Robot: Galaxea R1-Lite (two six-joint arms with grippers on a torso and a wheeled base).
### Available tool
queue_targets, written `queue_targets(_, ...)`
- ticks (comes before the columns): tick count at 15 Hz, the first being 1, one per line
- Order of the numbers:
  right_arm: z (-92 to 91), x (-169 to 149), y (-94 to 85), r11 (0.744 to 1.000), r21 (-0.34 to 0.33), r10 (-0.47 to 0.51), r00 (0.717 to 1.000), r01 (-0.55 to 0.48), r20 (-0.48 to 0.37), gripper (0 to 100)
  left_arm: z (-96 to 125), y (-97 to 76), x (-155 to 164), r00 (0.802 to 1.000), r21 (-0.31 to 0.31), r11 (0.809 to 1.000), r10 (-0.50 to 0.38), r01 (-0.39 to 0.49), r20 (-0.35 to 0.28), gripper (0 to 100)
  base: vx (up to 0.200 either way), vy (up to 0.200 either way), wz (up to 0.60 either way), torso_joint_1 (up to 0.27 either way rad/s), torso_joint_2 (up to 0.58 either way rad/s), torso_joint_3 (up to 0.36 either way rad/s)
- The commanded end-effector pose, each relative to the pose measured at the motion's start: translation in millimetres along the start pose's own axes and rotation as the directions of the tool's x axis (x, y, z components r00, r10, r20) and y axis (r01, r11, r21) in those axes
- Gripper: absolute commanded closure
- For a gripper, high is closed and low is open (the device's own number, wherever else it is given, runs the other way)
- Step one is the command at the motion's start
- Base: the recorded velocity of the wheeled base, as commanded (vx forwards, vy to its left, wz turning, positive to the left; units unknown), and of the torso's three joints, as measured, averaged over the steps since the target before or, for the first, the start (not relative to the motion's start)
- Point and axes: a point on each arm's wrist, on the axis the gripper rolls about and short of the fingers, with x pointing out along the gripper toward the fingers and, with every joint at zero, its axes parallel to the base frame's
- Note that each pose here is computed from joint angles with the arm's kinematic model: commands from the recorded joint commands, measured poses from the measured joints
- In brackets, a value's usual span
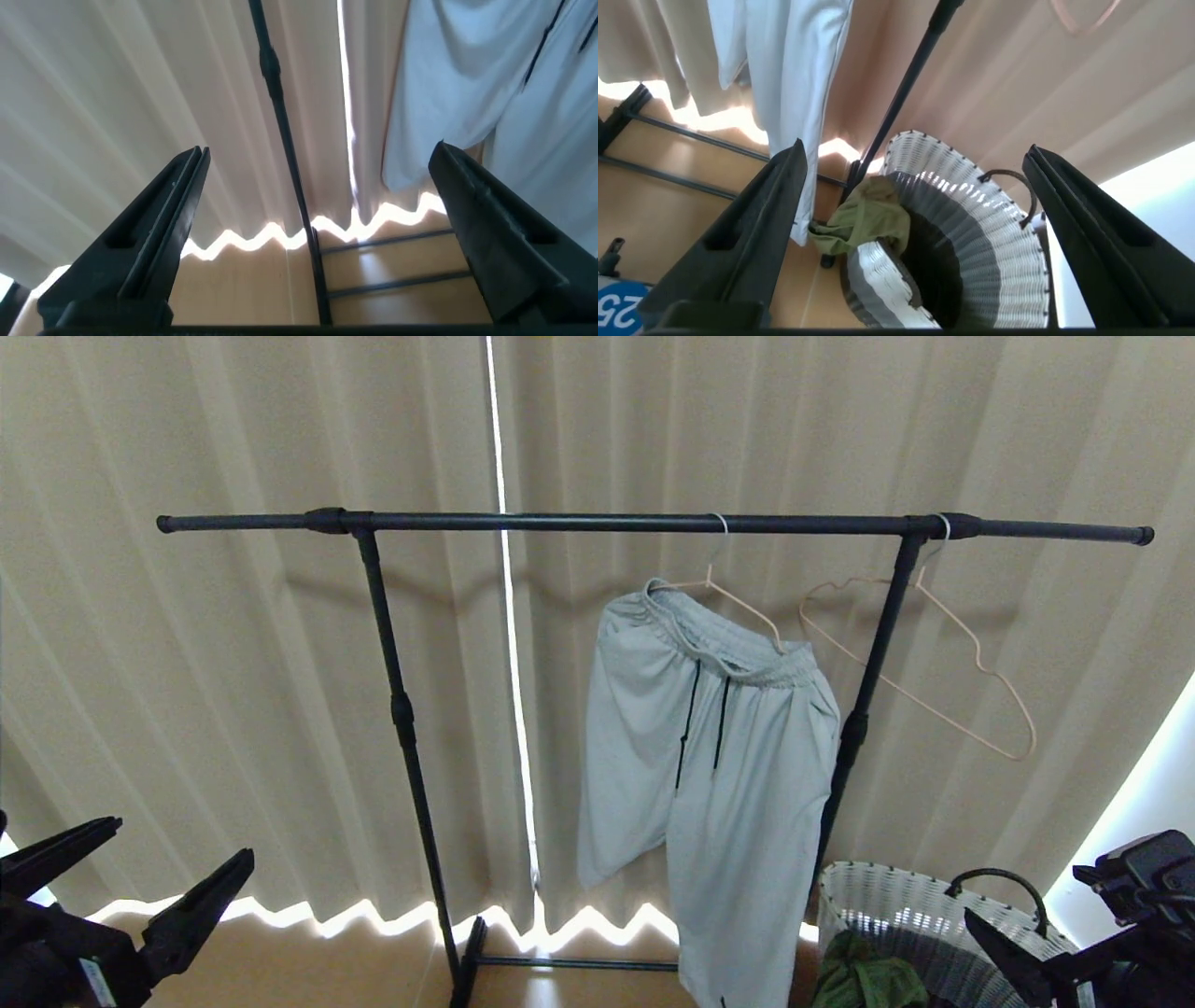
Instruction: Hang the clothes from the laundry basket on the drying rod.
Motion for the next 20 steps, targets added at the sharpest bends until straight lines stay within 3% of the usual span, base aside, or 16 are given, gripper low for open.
queue_targets(1,0.3,-0.2,0.0,1.0,0.0,0.0,1.0,0.0,0.003,0,-0.2,-0.2,0.7,1.0,0.001,1.0,-0.001,0.001,-0.003,0,0.0,0.0,0.0,-0.188,0.47,0.251)
queue_targets(5,0.3,-0.2,0.0,1.0,0.0,0.0,1.0,0.0,0.003,0,-3.3,-1.2,3.5,1.0,0.004,1.0,-0.007,0.007,-0.027,0,0.0,0.0,0.0,-0.2,0.48,0.277)
queue_targets(8,0.4,-0.4,-0.1,1.0,0.0,-0.002,1.0,0.002,0.004,0,-16.5,-5.2,14.8,0.991,0.02,0.999,-0.031,0.034,-0.128,0,0.0,0.0,0.0,-0.193,0.47,0.286)
queue_targets(10,0.4,-1.7,-0.5,1.0,0.001,-0.004,1.0,0.004,0.008,0,-18.2,-5.9,18.9,0.988,0.019,0.999,-0.035,0.038,-0.15,0,0.0,0.0,0.0,-0.188,0.47,0.283)
queue_targets(17,-4.0,-4.3,-0.1,1.0,-0.013,0.003,1.0,-0.004,-0.027,0,-16.6,-4.5,13.2,0.992,0.016,1.0,-0.024,0.026,-0.121,0,0.0,0.0,0.0,-0.153,0.46,0.303)
queue_targets(20,-7.3,-4.5,0.7,1.0,-0.022,0.011,0.998,-0.012,-0.059,0,-12.6,-2.9,6.2,0.997,0.012,1.0,-0.013,0.014,-0.075,0,0.0,0.0,0.0,-0.072,0.26,0.185)
